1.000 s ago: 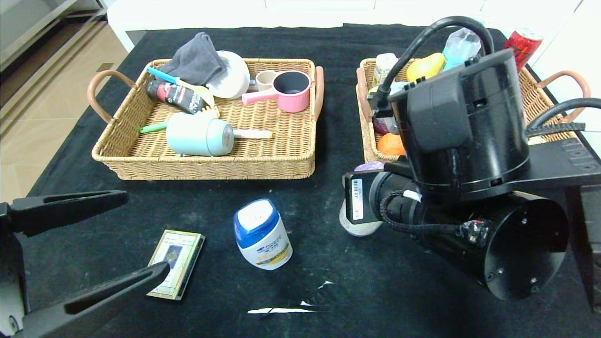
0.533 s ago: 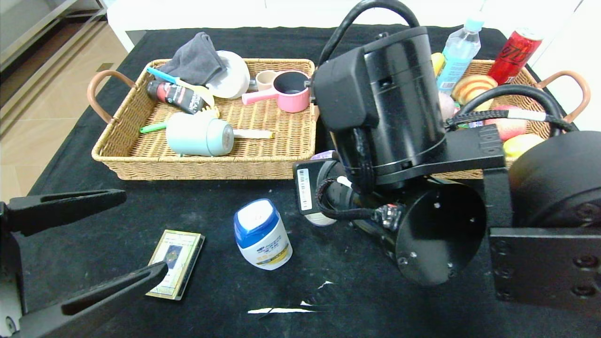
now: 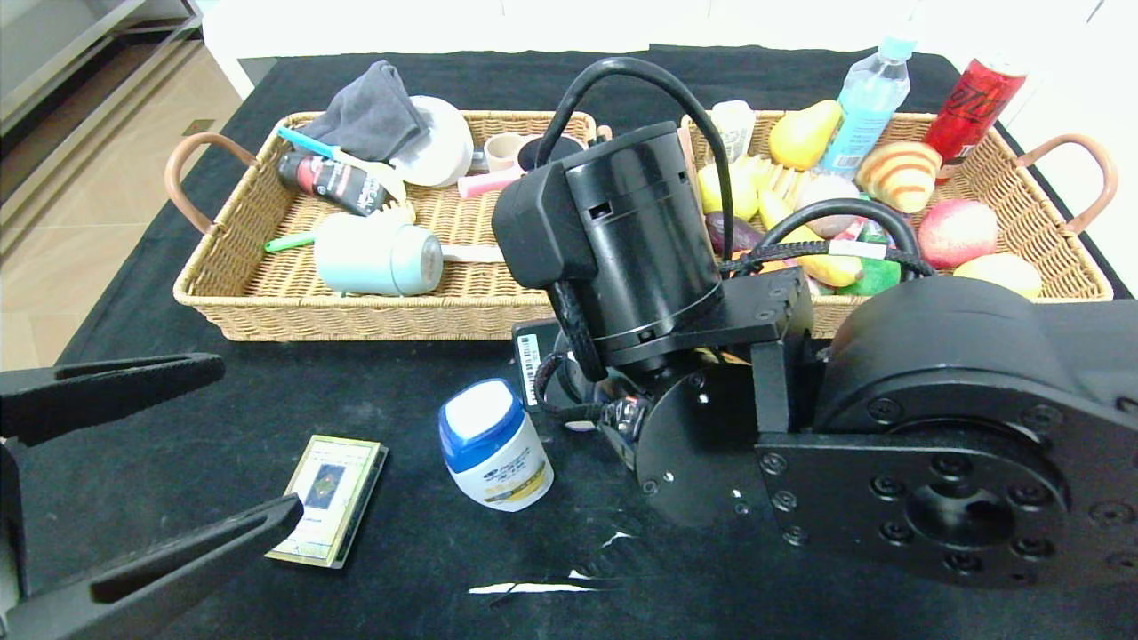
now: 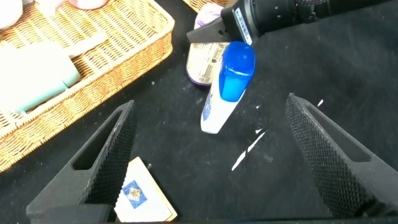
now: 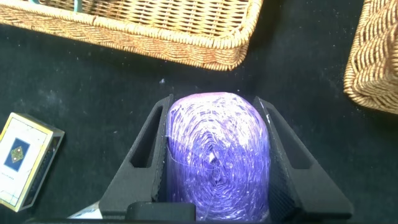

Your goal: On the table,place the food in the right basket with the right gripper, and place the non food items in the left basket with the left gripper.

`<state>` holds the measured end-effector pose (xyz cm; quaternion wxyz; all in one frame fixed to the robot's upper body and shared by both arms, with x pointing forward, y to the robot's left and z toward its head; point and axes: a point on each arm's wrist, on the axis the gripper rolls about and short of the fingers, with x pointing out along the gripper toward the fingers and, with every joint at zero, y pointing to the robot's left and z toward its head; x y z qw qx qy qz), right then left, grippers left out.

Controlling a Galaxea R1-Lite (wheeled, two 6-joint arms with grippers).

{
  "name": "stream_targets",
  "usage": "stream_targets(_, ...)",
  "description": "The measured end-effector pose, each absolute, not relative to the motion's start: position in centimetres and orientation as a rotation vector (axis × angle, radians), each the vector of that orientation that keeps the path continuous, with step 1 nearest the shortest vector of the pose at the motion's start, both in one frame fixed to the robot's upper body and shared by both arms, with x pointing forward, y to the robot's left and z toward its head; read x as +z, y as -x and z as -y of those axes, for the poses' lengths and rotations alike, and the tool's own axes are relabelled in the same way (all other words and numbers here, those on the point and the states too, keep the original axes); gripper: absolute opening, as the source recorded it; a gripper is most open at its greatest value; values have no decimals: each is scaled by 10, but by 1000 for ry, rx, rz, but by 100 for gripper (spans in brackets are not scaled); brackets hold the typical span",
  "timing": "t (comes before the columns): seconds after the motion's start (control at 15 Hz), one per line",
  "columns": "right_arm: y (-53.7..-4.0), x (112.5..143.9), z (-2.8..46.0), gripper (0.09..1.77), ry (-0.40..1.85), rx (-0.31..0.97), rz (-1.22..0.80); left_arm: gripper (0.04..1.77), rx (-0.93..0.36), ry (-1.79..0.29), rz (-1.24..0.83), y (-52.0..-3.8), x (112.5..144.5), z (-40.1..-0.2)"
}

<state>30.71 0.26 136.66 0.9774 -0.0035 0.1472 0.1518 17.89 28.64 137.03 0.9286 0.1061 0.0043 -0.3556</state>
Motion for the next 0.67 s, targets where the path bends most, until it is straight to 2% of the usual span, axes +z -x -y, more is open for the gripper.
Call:
stream_targets(0.27,-309,1365,-3,90,5,299,-298,172,-729,-219,-10,-179,1370,-286)
stream_targets(0.4,-309,1365,-3,109,5,289,-295,172,-729,-221,-11,-179,1370,-286)
stream_targets(0.67,-308,1367,-2,134,2,289,-291,172,-730,-221,-14,-179,1369,-286)
